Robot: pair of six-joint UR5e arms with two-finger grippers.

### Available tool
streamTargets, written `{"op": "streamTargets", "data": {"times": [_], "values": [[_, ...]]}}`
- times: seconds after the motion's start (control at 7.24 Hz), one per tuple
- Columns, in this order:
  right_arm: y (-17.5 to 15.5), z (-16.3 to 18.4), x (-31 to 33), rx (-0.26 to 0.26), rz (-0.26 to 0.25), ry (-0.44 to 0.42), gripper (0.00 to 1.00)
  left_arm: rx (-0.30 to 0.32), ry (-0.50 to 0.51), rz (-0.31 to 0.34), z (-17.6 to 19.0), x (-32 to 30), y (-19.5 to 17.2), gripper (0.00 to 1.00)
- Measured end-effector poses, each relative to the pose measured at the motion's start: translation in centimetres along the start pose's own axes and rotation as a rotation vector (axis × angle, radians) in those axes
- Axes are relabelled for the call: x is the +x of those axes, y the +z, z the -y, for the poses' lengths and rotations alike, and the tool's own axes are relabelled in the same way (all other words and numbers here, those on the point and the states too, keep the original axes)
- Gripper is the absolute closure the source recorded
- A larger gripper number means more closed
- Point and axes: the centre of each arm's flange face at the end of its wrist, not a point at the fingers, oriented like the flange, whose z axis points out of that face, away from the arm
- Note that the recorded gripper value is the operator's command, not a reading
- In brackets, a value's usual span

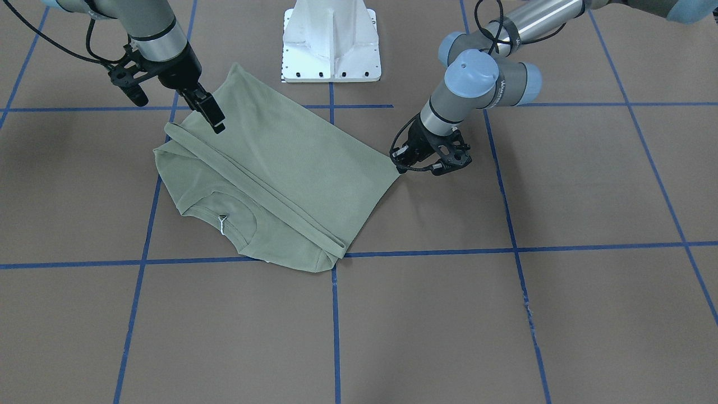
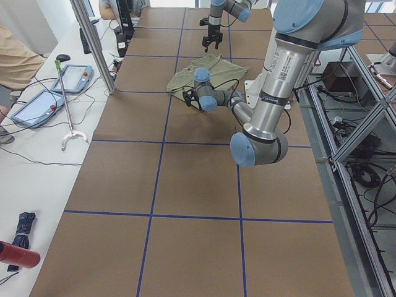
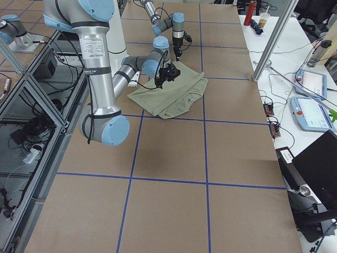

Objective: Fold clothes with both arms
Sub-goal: 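Fold the shirt side over with the left gripper toward the right gripper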

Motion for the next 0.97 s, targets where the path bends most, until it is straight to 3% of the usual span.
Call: {"op": "streamTargets", "data": {"times": [0.41, 0.69, 0.97], "values": [[0.3, -0.1, -0.2, 0.007, 0.005, 0.001, 0.0, 0.081, 0.073, -0.003, 5.6, 0.1, -2.9, 1.0], [0.2, -0.6, -1.2, 0.018, 0.028, -0.007, 0.0, 0.171, 0.14, 0.007, 13.1, 1.7, -4.7, 1.0], [-0.4, -0.9, -2.3, 0.032, 0.06, -0.013, 0.0, 0.263, 0.19, -0.057, 21.6, 5.5, -4.4, 1.0]]}}
